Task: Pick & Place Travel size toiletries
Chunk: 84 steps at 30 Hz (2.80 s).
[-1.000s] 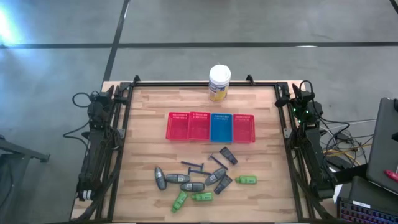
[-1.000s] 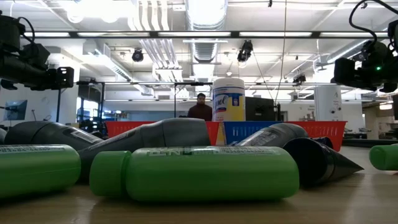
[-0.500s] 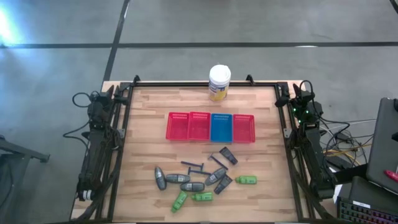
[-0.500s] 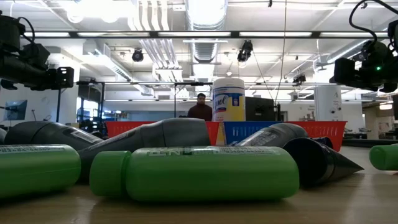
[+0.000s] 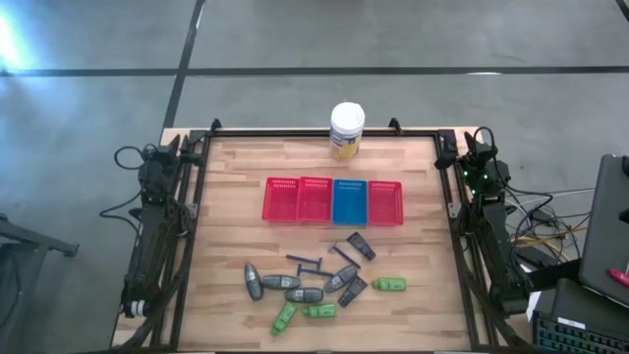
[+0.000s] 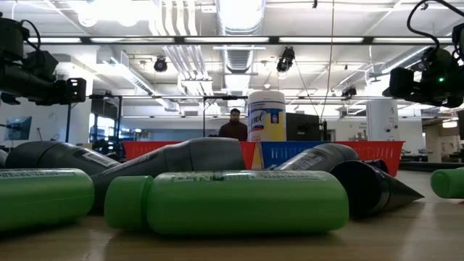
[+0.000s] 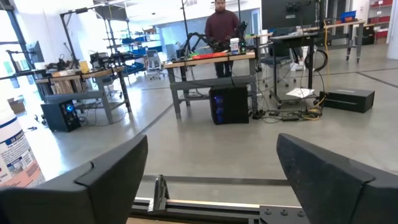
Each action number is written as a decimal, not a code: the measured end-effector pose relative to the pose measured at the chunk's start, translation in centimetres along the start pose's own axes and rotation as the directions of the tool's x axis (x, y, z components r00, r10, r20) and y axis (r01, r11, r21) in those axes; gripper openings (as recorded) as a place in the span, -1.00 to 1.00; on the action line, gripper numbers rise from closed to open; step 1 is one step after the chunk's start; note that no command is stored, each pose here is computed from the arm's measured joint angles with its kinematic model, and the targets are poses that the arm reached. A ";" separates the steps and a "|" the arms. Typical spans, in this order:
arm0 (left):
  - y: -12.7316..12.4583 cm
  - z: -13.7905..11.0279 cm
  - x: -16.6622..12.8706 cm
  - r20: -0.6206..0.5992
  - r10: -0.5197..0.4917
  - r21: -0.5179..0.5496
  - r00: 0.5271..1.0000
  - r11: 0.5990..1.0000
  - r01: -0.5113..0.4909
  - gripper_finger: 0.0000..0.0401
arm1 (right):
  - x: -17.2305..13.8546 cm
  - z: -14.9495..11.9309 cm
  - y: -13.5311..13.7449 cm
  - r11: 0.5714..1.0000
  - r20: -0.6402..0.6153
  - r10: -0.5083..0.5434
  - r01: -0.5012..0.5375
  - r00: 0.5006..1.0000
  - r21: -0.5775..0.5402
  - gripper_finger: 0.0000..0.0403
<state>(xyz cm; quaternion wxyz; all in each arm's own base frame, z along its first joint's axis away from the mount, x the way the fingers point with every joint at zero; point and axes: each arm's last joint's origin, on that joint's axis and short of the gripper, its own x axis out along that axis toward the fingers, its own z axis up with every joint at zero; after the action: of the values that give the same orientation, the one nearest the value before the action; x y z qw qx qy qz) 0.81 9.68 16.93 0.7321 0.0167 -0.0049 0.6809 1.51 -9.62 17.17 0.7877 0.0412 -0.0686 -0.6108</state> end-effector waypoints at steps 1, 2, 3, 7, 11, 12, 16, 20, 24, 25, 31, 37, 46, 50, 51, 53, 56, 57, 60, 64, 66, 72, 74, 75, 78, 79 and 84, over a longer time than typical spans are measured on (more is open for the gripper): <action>0.0 0.0 0.0 0.000 0.000 0.000 1.000 1.000 0.000 -0.45 | 0.0 0.0 0.0 1.000 0.000 0.000 0.000 1.000 0.000 0.78; 0.0 0.0 0.0 0.000 0.000 0.000 1.000 1.000 0.000 -0.45 | 0.0 0.0 0.0 1.000 0.000 0.000 0.000 1.000 0.000 0.78; 0.0 0.0 0.0 0.000 0.000 0.000 1.000 1.000 0.000 -0.45 | 0.0 0.0 0.0 1.000 0.000 0.000 0.000 1.000 0.000 0.79; 0.0 0.0 0.0 0.000 0.000 0.000 1.000 1.000 0.000 -0.45 | 0.0 0.0 0.0 1.000 0.000 0.000 0.000 1.000 0.000 0.76; 0.0 0.0 0.0 0.000 0.000 0.000 1.000 1.000 0.000 -0.45 | 0.0 0.0 0.0 1.000 0.000 0.000 0.000 1.000 0.000 0.70; 0.0 0.0 0.0 0.000 0.000 0.000 1.000 1.000 0.000 -0.45 | 0.0 0.0 0.0 1.000 0.000 0.000 0.000 1.000 0.000 0.68; 0.0 0.0 0.0 0.000 0.000 0.000 1.000 1.000 0.000 -0.45 | 0.0 0.0 0.0 1.000 0.000 0.000 0.000 1.000 0.000 0.62; 0.0 0.0 0.0 0.000 0.000 0.000 1.000 1.000 0.000 -0.45 | 0.0 0.0 0.0 1.000 0.000 0.000 0.000 1.000 0.000 0.55; 0.0 0.0 0.0 0.000 0.000 0.000 1.000 1.000 0.000 -0.45 | 0.0 0.0 0.0 1.000 0.000 0.000 0.000 1.000 0.000 0.49; 0.0 0.0 0.0 0.000 0.000 0.000 1.000 1.000 0.000 -0.45 | 0.0 0.0 0.0 1.000 0.000 0.000 0.000 1.000 0.000 0.47; 0.0 0.0 0.0 0.000 0.000 0.000 1.000 1.000 0.000 -0.45 | 0.0 0.0 0.0 1.000 0.000 0.000 0.000 1.000 0.000 0.38; 0.0 0.0 0.0 0.000 0.000 0.000 1.000 1.000 0.000 -0.45 | 0.0 0.0 0.0 1.000 0.000 0.000 0.000 1.000 0.000 0.30; 0.0 0.0 0.0 0.000 0.000 0.000 1.000 1.000 0.000 -0.45 | 0.0 0.0 0.0 1.000 0.000 0.000 0.000 1.000 0.000 0.18; 0.0 0.0 0.0 0.000 -0.001 0.000 1.000 1.000 0.001 -0.45 | 0.0 0.0 0.0 1.000 0.000 0.000 0.000 1.000 0.000 0.14; 0.0 0.0 0.0 0.000 0.000 0.000 1.000 1.000 0.000 -0.45 | 0.0 0.0 0.0 1.000 0.000 0.000 0.000 1.000 0.000 0.14; 0.0 0.0 0.0 0.000 0.000 0.000 1.000 1.000 0.000 -0.45 | 0.0 0.0 0.0 1.000 0.000 0.000 0.000 1.000 0.000 0.12; 0.0 0.0 0.0 0.000 0.000 0.000 1.000 1.000 0.000 -0.45 | 0.0 0.0 0.0 1.000 0.000 0.000 0.000 1.000 0.000 0.11; 0.0 0.0 0.0 0.000 0.000 0.000 1.000 1.000 0.000 -0.45 | 0.0 0.0 0.0 1.000 0.000 0.000 0.000 1.000 0.000 0.10; 0.0 0.0 0.0 0.000 0.000 0.000 1.000 1.000 0.000 -0.45 | 0.0 0.0 0.0 1.000 0.000 0.000 0.000 1.000 0.000 0.09; 0.0 0.0 0.0 0.000 0.000 0.000 1.000 1.000 0.000 -0.45 | 0.0 0.0 0.0 1.000 0.000 0.000 0.000 1.000 0.000 0.11; 0.0 0.0 0.0 0.000 0.000 0.000 1.000 1.000 0.000 -0.45 | 0.0 0.0 0.0 1.000 0.000 0.000 0.000 1.000 0.000 0.13; 0.0 0.0 0.0 0.000 0.000 0.000 1.000 1.000 0.000 -0.45 | 0.0 0.0 0.0 1.000 0.000 0.000 0.000 1.000 0.000 0.23; 0.0 0.0 0.0 0.000 0.000 0.000 1.000 1.000 0.000 -0.45 | 0.0 0.0 0.0 1.000 0.000 0.000 0.000 1.000 0.000 0.27; 0.0 0.0 0.0 0.000 0.000 0.000 1.000 1.000 0.000 -0.45 | 0.0 0.0 0.0 1.000 0.000 0.000 0.000 1.000 0.000 0.28; 0.0 0.0 0.0 0.000 0.000 0.000 1.000 1.000 0.000 -0.45 | 0.0 0.0 0.0 1.000 0.000 0.000 0.000 1.000 0.000 0.33; 0.0 0.0 0.0 0.000 0.000 0.000 1.000 1.000 0.000 -0.45 | 0.0 0.0 0.0 1.000 0.000 0.000 0.000 1.000 0.000 0.35; 0.0 0.0 0.0 0.000 0.000 0.000 1.000 1.000 0.000 -0.45 | 0.0 0.0 0.0 1.000 0.000 0.000 0.000 1.000 0.000 0.42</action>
<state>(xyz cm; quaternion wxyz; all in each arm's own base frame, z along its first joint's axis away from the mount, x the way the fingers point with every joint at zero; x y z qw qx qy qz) 0.81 9.68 16.93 0.7321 0.0168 -0.0048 0.6809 1.51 -9.62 17.16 0.7878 0.0414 -0.0686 -0.6107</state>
